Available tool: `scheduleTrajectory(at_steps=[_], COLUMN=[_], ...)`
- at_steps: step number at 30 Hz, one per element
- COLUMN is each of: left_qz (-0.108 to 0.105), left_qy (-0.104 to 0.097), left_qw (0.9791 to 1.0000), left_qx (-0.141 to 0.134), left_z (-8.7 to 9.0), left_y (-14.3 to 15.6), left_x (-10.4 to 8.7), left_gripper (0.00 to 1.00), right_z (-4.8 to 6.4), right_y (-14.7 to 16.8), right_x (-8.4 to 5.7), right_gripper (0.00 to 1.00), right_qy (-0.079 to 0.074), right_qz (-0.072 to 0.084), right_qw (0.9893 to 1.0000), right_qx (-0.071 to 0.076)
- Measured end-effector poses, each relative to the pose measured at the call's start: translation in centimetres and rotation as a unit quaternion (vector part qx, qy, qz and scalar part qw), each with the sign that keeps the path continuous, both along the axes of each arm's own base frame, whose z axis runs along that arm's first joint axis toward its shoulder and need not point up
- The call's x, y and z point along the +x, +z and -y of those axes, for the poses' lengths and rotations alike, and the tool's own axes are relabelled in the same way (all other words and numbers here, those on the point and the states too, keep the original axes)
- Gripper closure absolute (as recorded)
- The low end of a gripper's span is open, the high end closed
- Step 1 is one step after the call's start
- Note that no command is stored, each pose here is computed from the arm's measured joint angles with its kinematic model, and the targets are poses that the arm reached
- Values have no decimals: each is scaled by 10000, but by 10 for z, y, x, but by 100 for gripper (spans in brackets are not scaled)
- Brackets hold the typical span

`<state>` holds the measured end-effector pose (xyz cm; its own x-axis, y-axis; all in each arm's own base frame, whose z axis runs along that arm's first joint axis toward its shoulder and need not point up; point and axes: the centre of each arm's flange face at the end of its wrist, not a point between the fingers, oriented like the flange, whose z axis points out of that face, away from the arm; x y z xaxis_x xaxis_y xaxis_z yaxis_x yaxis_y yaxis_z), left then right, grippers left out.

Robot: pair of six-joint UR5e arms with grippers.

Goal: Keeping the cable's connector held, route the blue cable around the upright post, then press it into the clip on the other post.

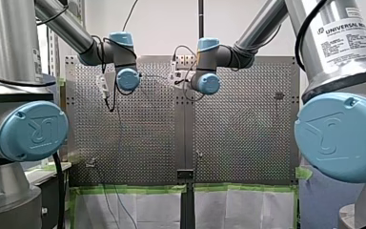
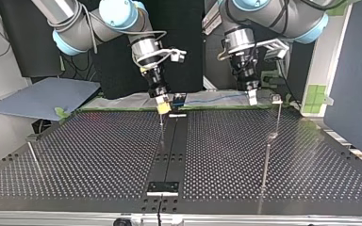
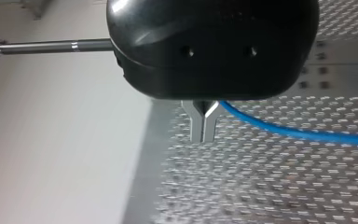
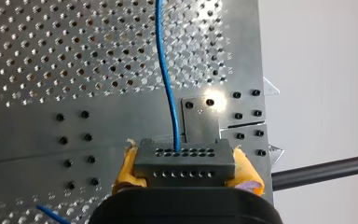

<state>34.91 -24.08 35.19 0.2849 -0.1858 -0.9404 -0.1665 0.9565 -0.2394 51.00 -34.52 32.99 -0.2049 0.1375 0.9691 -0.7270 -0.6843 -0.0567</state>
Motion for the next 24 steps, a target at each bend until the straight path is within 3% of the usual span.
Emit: scheduleTrajectory(at_steps=[6,14,24], left_qz=[267,325,354], left_qy=[49,15,124], left_qw=[9996,9994,9993], left_qx=[-112,-86,-64], left_z=[-7,-10,-30], left_y=[48,82,121], left_x=[1,14,38], left_gripper=[100,100,100], right_z=[10,20,29], right_y=[19,47,73], right_x=[7,19,37], right_gripper=[100,100,100], right_qy=[137,361,483], right_qz=[256,537,653], right_qw=[9996,9978,9964], right_qx=[-38,-166,-234])
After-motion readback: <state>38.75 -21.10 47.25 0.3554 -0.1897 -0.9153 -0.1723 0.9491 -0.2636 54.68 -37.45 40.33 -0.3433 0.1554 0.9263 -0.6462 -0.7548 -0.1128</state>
